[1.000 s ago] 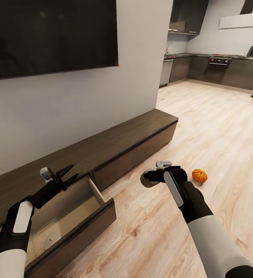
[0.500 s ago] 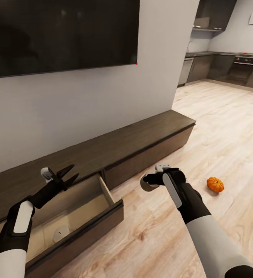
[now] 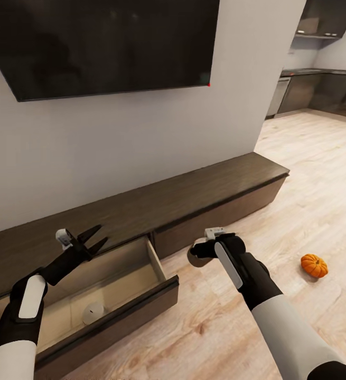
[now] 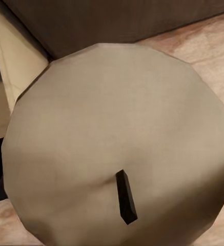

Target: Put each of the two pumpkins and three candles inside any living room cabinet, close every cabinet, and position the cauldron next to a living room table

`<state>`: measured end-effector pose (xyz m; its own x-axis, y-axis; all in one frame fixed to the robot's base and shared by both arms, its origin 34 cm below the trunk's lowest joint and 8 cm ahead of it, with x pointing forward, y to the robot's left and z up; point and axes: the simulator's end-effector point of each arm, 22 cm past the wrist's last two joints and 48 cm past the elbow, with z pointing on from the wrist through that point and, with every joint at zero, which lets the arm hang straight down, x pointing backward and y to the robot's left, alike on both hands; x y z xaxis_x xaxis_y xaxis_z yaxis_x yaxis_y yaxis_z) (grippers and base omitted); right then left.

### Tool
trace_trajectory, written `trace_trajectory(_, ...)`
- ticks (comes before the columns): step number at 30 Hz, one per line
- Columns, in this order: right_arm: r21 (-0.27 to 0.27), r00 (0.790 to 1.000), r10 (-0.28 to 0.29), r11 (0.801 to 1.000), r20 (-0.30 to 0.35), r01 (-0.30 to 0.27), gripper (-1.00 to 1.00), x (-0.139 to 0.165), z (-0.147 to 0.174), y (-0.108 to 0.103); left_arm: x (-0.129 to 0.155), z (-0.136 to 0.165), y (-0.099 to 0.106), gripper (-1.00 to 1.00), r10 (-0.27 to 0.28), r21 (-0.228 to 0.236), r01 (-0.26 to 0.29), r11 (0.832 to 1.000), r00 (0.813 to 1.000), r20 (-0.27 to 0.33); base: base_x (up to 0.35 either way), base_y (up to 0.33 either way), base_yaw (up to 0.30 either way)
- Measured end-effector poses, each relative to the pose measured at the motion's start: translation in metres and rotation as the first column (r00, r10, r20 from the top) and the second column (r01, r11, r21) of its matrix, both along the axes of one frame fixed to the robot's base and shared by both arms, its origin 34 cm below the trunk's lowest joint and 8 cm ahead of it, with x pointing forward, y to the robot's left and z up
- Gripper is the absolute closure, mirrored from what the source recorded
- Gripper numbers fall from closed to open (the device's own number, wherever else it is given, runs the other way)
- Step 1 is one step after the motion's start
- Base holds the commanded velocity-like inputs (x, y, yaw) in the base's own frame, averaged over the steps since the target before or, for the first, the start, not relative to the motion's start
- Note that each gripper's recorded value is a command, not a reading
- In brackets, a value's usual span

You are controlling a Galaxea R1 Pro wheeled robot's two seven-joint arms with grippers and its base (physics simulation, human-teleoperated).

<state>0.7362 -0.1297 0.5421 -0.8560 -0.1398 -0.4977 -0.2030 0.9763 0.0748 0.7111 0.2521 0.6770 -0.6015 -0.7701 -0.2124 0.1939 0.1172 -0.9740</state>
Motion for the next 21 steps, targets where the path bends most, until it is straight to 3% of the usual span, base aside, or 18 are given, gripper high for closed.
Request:
trace_trajectory(7, -0.007, 1.000, 0.000, 1.000, 0.002, 0.000, 1.00, 0.000, -0.005, -0.001, 0.000, -0.001, 0.000, -1.00, 0.000, 0.000, 0.000, 1.000, 1.000, -0.001, 0.000, 0.000, 0.035)
trace_trajectory(21, -0.005, 1.000, 0.016, 1.000, -0.014, -0.016, 1.00, -0.004, -0.014, 0.006, 0.000, -0.008, -0.004, -1.00, -0.002, -0.009, 0.002, 1.000, 1.000, -0.014, 0.000, 0.000, 0.221)
